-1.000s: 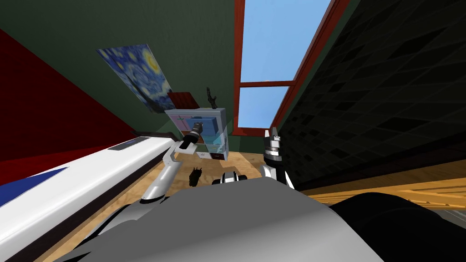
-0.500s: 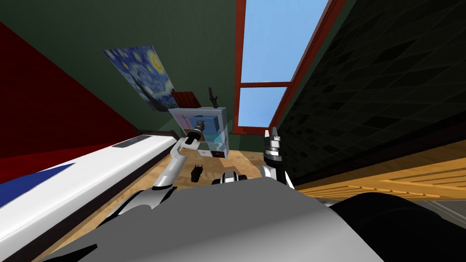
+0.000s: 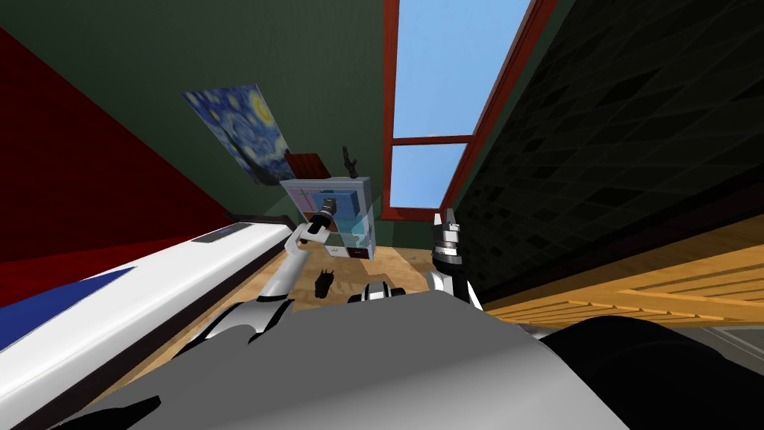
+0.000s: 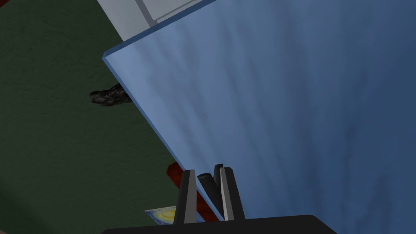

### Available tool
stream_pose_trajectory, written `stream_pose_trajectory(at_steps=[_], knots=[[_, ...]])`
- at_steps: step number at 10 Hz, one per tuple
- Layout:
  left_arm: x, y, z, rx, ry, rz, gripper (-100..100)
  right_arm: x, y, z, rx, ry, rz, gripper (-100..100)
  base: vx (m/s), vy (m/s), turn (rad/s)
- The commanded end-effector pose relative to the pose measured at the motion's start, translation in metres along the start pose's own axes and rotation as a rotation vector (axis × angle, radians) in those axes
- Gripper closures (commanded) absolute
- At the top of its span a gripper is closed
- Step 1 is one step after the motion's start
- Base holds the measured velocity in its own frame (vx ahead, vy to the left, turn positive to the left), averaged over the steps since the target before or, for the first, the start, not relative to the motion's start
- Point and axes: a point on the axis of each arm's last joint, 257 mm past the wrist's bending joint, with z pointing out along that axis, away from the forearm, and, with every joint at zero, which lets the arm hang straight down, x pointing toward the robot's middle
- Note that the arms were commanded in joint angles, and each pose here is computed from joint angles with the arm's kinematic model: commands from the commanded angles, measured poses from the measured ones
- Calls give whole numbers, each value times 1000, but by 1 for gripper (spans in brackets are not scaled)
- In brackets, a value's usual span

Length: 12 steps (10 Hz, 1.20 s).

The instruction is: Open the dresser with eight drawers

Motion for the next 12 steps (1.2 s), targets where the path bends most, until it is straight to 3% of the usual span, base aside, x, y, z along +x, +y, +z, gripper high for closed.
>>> stream_pose_trajectory(at_steps=[1, 5, 7, 8, 10, 11, 12], knots=[[-1, -14, 21, 17, -4, 1, 100, 0, 0, 0, 0, 0, 0, 0, -112, 34, -16], [-7, 34, 22, -74, -15, 4, 100, 0, 0, 0, 0, 0, 0, 0, 9, -1, -4], [-7, 34, 22, -74, -15, 4, 100, 0, 0, 0, 0, 0, 0, 0, 4, -2, 1], [12, 2, 37, -6, 12, 5, 100, 0, 0, 0, 0, 0, 0, 0, -201, 44, 3], [10, -5, 55, -11, 6, 8, 100, 0, 0, 0, 0, 0, 0, 0, -164, 22, -12], [13, -15, 56, -5, 10, 7, -100, 0, 0, 0, 0, 0, 0, 0, -48, 23, -74], [12, -20, 59, -6, 7, 9, -100, 0, 0, 0, 0, 0, 0, 0, -22, 30, -50]])
